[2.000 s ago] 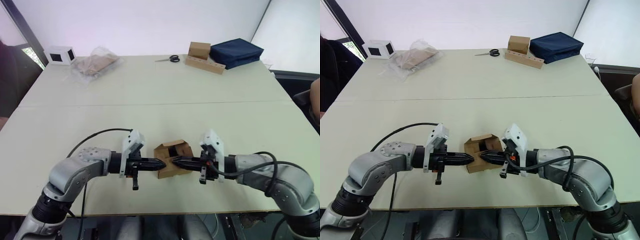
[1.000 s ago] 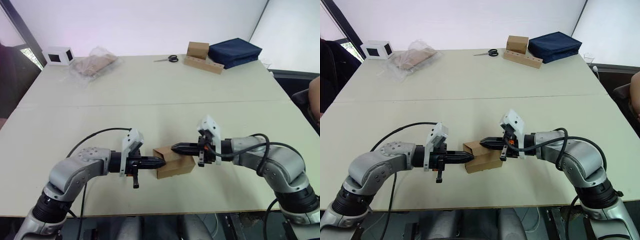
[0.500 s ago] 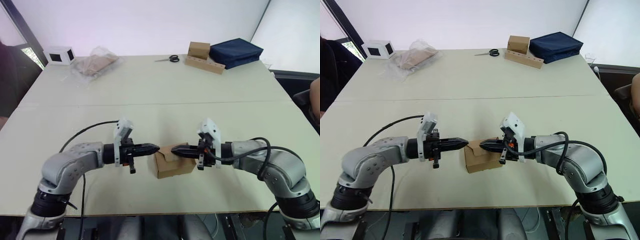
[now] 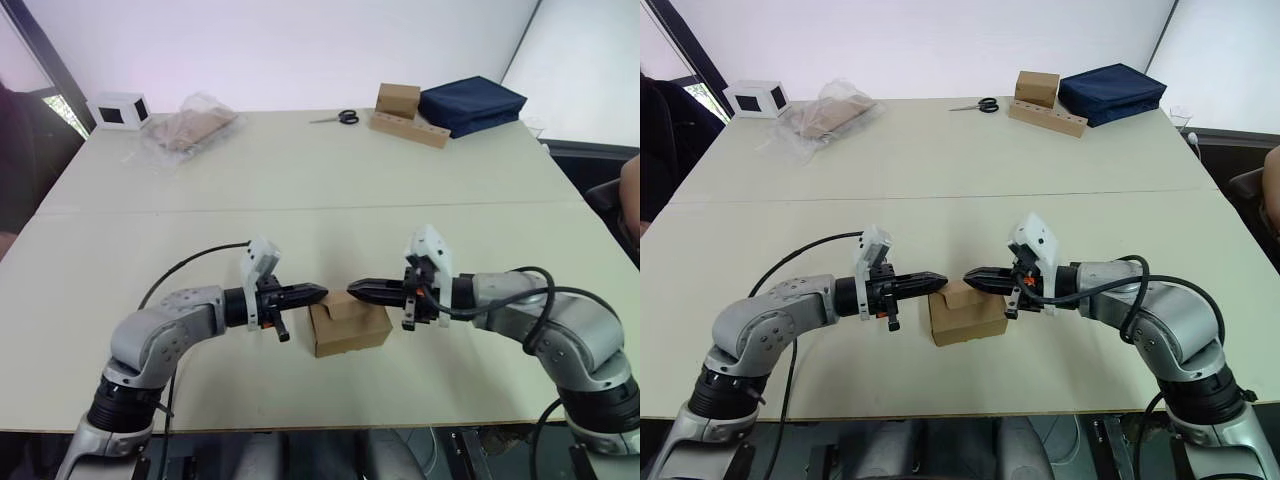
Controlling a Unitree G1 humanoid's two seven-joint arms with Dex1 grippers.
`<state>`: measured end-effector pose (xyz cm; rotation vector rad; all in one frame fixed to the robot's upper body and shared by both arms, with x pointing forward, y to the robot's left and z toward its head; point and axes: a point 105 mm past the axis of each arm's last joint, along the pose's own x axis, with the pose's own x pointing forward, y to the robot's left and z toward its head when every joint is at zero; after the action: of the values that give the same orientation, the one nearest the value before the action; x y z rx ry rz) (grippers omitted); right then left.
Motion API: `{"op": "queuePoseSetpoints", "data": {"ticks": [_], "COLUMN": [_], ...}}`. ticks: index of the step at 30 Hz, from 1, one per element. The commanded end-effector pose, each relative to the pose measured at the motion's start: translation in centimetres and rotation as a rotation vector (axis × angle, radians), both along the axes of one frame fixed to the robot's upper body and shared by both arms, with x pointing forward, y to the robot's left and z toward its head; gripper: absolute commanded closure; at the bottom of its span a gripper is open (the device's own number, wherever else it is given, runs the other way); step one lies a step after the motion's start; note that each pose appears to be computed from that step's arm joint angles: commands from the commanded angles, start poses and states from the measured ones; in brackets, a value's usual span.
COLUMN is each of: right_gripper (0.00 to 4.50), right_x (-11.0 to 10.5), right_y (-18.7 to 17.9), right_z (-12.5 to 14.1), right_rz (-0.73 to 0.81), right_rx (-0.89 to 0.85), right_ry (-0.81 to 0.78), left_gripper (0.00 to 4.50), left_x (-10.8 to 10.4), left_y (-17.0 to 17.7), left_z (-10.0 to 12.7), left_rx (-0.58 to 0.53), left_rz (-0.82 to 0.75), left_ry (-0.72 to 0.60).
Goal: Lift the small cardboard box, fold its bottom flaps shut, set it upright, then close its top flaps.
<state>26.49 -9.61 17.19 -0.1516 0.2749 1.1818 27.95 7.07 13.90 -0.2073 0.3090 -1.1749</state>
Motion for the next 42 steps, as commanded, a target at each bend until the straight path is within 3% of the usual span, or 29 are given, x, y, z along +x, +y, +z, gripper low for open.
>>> {"op": "queuePoseSetpoints", "data": {"ticks": [1,16,24,29,42], "right_gripper": [2.65,2.65,2.65,2.65,2.65], "right_x": [-0.6,-0.2,0.3,-0.6,0.4], "right_y": [-0.1,0.0,-0.1,0.3,-0.1], "right_z": [1.2,-1.0,-1.1,-0.2,-1.6], "right_rz": [0.051,0.075,0.066,0.114,0.085], "right_rx": [-0.062,-0.201,-0.221,-0.181,-0.279], "right_ry": [-0.096,-0.159,-0.215,-0.21,-0.287], "left_gripper": [4.5,4.5,4.5,4.5,4.5], "left_x": [0.0,-0.4,-0.2,0.0,-0.5], "left_y": [0.1,-0.2,-0.2,-0.3,-1.1], "left_z": [0.4,0.2,0.2,0.8,1.1], "left_rx": [-0.021,-0.022,-0.043,-0.059,-0.062], "left_rz": [0.006,-0.01,0.012,0.012,-0.005], "left_ry": [-0.011,0.004,0.02,0.023,0.053]}}
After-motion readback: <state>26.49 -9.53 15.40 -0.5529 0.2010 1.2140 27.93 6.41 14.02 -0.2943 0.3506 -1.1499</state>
